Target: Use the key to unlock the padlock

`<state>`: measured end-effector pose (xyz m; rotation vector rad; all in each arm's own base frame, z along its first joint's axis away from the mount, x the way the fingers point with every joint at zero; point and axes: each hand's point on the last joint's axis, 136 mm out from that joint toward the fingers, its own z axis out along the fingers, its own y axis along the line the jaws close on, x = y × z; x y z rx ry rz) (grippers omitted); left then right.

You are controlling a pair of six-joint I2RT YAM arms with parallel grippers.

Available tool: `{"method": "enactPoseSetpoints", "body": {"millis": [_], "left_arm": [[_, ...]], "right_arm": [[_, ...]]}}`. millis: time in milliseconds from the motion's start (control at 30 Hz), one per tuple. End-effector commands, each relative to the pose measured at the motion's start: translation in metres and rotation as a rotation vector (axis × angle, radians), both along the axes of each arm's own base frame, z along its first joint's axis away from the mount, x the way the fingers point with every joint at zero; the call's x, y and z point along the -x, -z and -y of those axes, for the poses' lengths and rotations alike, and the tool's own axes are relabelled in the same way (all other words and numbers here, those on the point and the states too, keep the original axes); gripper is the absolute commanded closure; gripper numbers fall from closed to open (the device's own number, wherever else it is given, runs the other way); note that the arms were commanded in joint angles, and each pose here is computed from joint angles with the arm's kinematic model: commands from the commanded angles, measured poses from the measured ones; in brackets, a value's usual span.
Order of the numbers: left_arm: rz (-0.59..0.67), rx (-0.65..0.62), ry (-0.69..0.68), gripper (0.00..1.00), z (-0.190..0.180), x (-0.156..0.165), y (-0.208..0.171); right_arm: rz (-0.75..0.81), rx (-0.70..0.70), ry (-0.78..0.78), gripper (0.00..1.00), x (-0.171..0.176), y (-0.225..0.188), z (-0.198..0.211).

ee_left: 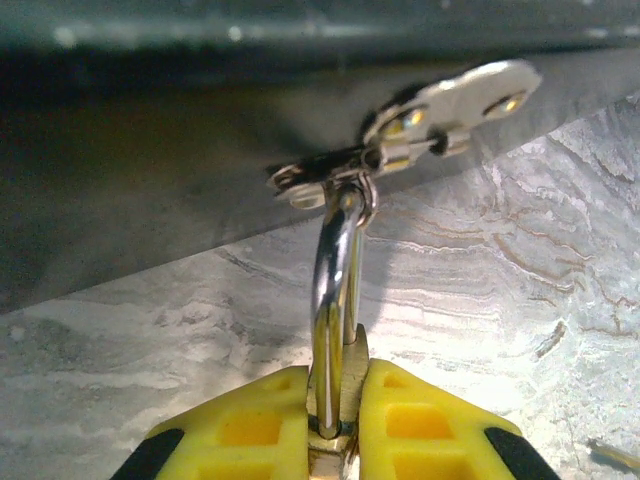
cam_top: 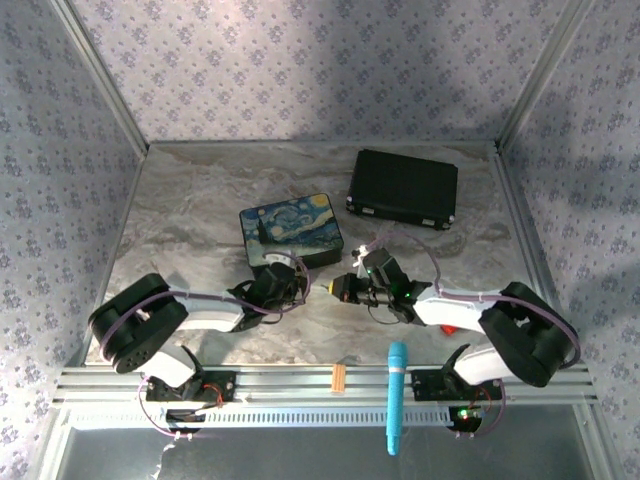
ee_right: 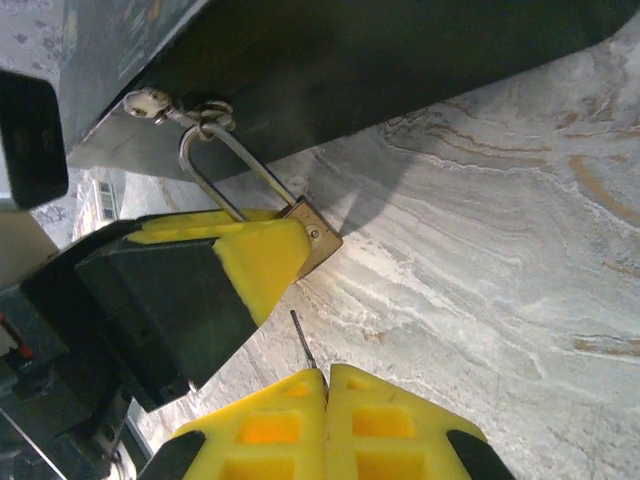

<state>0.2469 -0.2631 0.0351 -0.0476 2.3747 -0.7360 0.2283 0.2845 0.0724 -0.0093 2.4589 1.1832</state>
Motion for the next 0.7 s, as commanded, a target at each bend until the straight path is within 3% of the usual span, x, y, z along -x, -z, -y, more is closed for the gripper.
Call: {"method": "enactPoseSetpoints", "body": {"millis": [0, 267, 567, 667], "left_arm": [[0.009, 0.060, -0.052, 0.90, -0.002, -0.001, -0.013], [-0.010, 0.204, -0.136, 0.96, -0.004, -0.003, -0.036], [-0.101, 0.305, -0.262, 0.97, -0.013, -0.002, -0.031], [-0.122, 0.392, -0.302, 0.97, -0.014, -0.001, -0.031]], "right_arm": [[-0.097, -0.102, 0.046, 1.00, -0.002, 0.002, -0.003], [-0.193, -0.274, 0.050, 1.00, -0.004, -0.007, -0.025], [-0.259, -0.341, 0.064, 1.00, -0.005, 0.004, -0.036], [-0.264, -0.331, 0.067, 1.00, -0.004, 0.009, -0.036]]}}
